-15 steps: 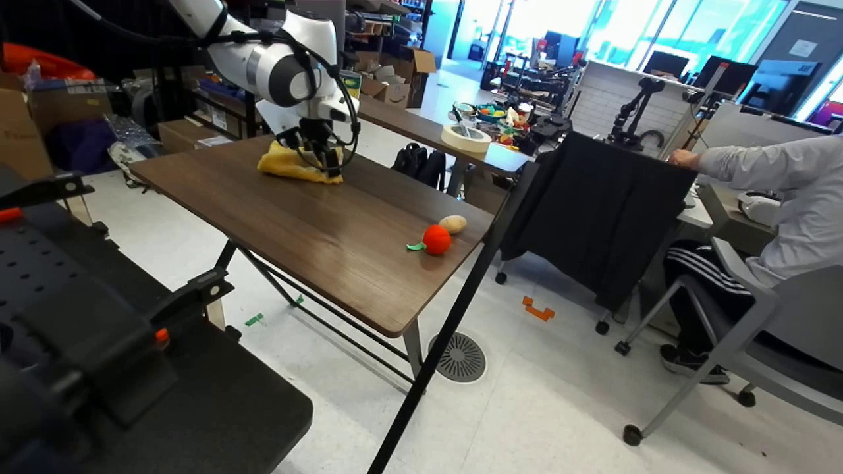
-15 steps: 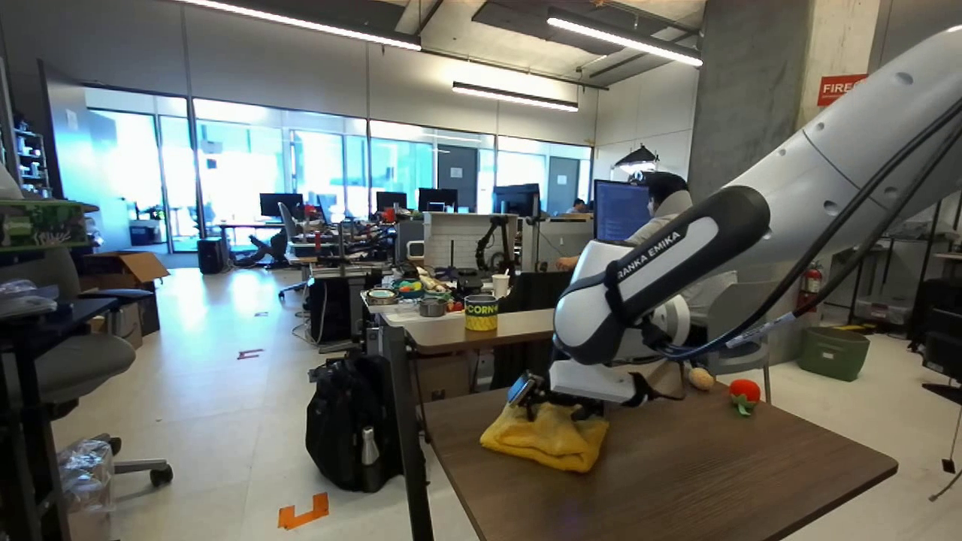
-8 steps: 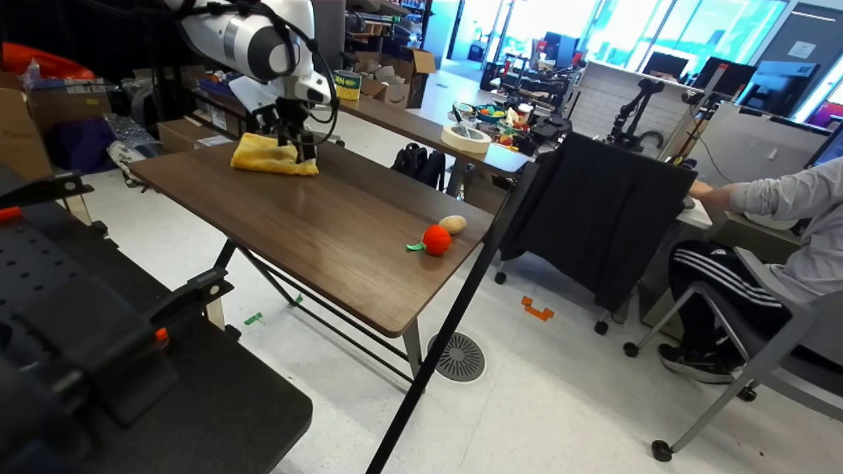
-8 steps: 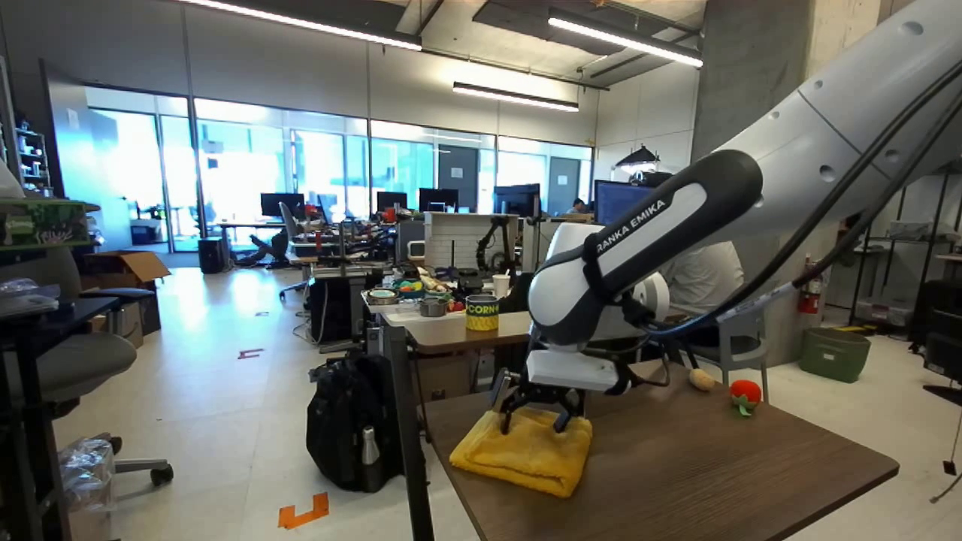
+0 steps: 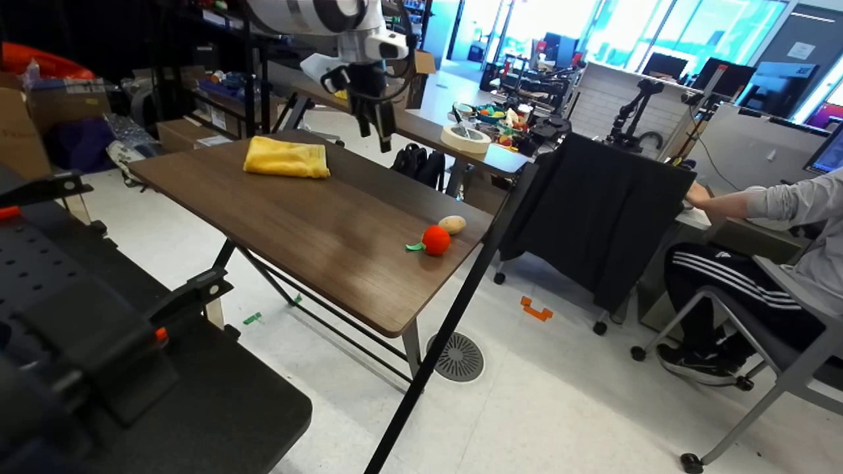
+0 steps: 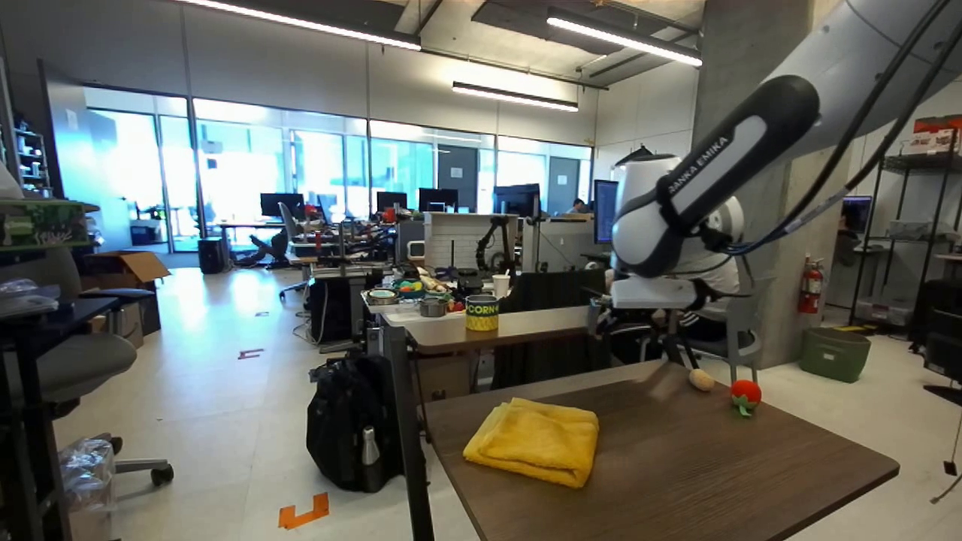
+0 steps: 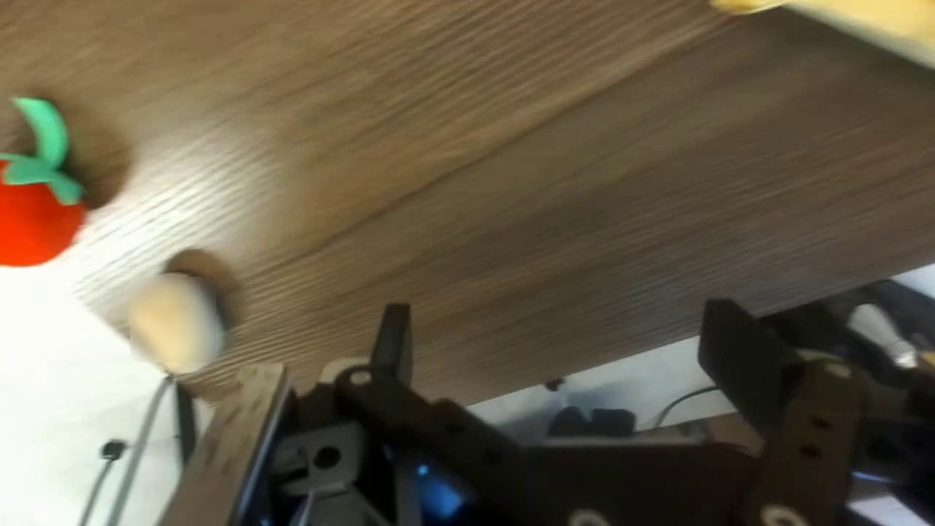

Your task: Use the yellow towel to wipe the table

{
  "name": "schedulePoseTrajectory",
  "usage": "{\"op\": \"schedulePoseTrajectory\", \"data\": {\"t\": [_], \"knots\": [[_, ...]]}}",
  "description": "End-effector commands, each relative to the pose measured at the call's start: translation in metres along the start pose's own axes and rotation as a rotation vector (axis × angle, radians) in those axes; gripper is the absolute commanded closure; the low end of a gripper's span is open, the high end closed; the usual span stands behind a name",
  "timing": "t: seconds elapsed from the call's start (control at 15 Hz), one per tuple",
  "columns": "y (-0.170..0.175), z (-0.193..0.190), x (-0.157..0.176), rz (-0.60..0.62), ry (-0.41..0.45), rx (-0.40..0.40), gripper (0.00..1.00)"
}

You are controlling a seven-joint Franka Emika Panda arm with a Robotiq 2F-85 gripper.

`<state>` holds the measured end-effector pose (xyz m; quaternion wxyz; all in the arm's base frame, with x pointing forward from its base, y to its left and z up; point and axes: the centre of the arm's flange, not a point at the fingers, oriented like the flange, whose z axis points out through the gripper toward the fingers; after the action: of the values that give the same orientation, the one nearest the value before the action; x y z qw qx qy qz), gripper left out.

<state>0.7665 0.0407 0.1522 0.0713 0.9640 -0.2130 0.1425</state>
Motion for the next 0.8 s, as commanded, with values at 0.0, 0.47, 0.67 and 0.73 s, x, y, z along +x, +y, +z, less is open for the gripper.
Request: {"op": "schedulePoseTrajectory", "data": {"t": [0.0, 0.47, 0.67, 0.73], "knots": [[0.094, 0.017, 0.003, 0.102, -0.014, -0.178, 0.0], [0.118, 0.044, 0.01, 0.114, -0.003, -0.198, 0.0], [0.142, 0.064, -0.001, 0.076, -0.019, -0.194, 0.0], [0.151, 0.068, -0.004, 0.079, -0.027, -0.204, 0.0]]}}
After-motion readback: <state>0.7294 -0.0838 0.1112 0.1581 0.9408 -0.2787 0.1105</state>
